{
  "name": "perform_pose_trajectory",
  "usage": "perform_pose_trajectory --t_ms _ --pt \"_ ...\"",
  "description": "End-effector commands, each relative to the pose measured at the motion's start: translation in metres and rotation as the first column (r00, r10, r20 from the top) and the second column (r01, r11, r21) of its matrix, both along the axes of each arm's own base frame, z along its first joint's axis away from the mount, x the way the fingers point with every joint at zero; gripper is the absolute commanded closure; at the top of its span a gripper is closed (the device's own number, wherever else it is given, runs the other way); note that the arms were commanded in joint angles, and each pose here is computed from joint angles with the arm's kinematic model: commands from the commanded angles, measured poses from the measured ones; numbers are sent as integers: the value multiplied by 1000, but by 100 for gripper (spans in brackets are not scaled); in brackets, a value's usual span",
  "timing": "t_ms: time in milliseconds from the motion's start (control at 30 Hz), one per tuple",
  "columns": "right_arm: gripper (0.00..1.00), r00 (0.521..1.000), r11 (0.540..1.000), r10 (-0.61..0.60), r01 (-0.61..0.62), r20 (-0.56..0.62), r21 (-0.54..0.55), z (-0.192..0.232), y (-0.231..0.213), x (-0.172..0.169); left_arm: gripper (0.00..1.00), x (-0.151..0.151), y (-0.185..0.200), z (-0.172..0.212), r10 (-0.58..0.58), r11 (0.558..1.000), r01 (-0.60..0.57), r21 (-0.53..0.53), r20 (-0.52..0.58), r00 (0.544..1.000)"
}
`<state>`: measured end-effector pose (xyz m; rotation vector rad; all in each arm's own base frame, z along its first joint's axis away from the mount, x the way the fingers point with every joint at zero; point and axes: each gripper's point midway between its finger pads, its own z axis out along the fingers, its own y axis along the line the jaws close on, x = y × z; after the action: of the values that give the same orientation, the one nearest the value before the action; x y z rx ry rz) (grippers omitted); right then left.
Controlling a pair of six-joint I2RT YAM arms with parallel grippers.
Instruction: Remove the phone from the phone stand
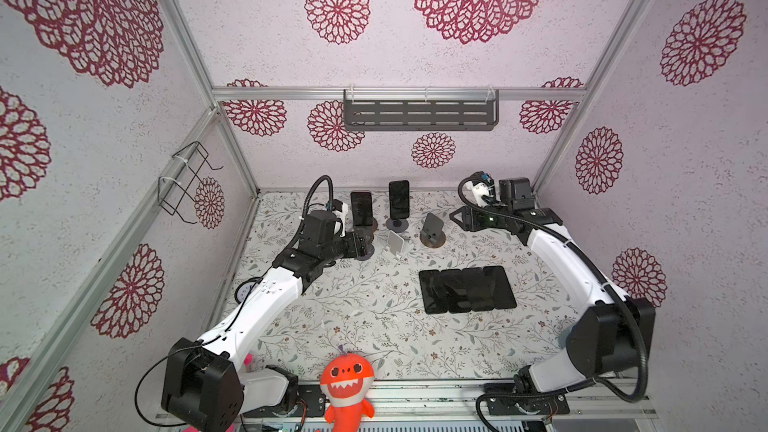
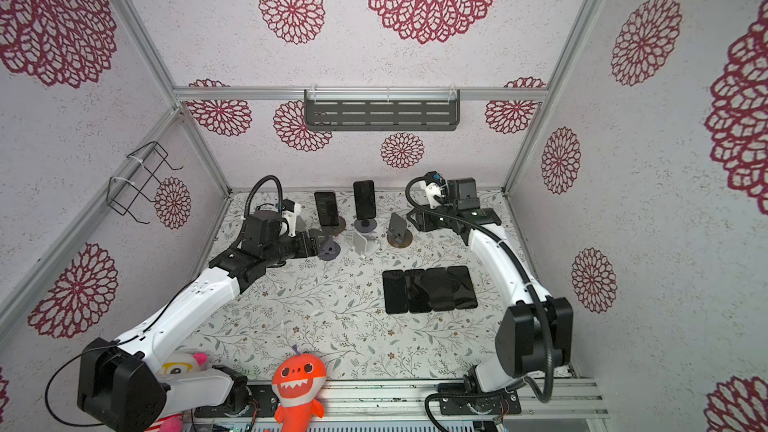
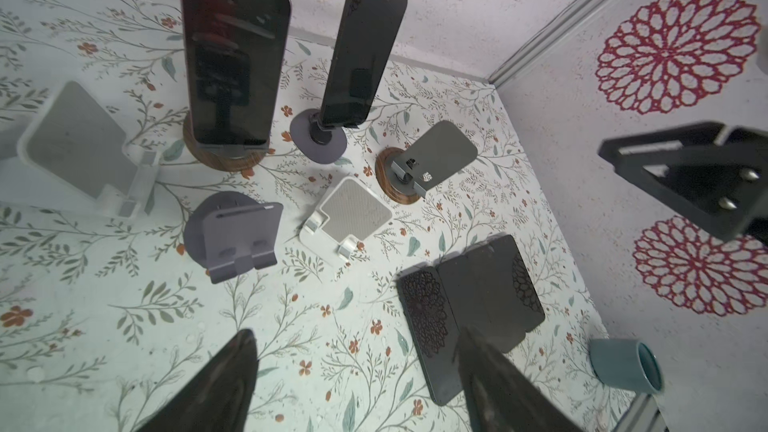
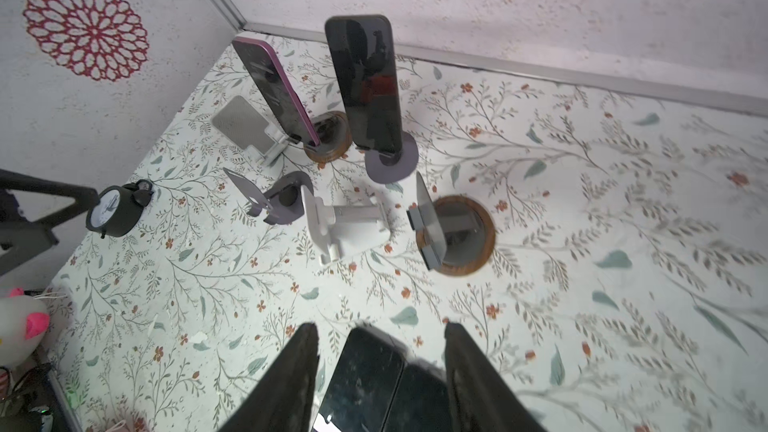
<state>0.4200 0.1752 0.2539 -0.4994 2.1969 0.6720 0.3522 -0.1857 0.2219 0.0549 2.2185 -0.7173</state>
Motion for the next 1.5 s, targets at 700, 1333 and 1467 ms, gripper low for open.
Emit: perform_pose_trajectory --t_ms 700,1333,1467 --pt "37 921 914 347 -375 179 157 -14 92 142 22 -45 -12 11 -139 978 150 -145 81 987" --pt "34 899 871 366 -421 240 251 -42 131 161 20 -43 -14 -13 -136 977 142 -160 50 989" --pt "35 893 859 379 -437 240 266 -46 138 159 20 -43 -14 -16 -135 978 141 -154 48 990"
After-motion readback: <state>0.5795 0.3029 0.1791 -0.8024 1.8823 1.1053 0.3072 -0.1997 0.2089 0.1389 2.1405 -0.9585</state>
